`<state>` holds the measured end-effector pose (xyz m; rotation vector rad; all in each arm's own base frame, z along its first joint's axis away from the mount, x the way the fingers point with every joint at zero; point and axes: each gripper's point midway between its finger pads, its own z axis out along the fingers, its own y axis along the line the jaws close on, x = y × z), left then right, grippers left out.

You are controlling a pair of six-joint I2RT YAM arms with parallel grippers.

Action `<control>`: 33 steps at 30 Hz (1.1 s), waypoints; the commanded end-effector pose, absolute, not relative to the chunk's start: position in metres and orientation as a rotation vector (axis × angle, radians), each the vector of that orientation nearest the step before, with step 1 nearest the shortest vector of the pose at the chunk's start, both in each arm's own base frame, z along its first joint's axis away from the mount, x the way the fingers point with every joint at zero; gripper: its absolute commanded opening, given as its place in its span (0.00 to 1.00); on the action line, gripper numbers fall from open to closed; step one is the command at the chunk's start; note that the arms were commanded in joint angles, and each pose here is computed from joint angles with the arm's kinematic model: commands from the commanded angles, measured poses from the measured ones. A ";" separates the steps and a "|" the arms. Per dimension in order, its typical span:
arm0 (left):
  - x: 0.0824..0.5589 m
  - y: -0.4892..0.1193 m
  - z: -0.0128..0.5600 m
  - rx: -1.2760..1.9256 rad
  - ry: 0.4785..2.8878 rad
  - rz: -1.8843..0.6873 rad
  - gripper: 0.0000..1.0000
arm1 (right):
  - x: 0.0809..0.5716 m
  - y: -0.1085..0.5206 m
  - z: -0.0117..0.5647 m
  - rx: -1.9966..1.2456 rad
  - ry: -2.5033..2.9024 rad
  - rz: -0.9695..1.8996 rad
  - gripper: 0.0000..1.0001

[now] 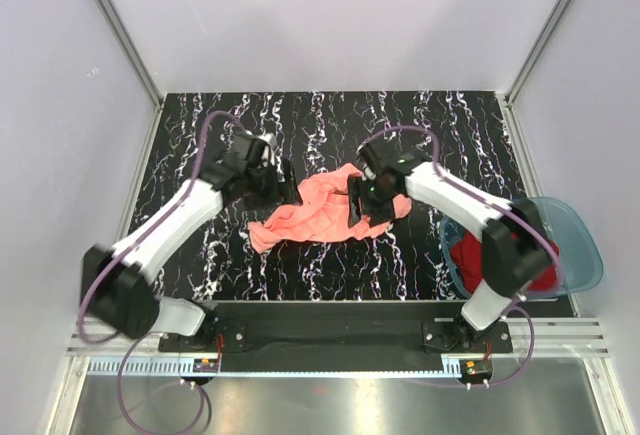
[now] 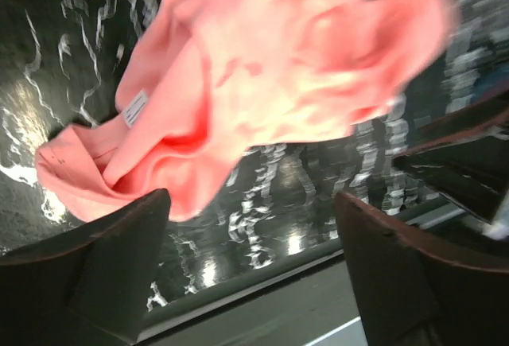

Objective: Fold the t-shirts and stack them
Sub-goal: Flatten the tshirt out

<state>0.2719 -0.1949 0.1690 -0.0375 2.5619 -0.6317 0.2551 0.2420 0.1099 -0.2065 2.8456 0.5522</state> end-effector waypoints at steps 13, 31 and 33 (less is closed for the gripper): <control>0.284 -0.163 0.115 0.160 2.772 -0.390 0.91 | 0.287 0.248 0.061 -0.337 2.930 0.402 0.73; 0.210 -0.189 0.082 0.098 2.771 -0.226 0.75 | 0.295 0.218 0.035 -0.328 2.894 0.251 0.45; 0.217 -0.189 0.080 0.075 2.752 -0.209 0.75 | 0.296 0.220 0.037 -0.315 2.884 0.269 0.47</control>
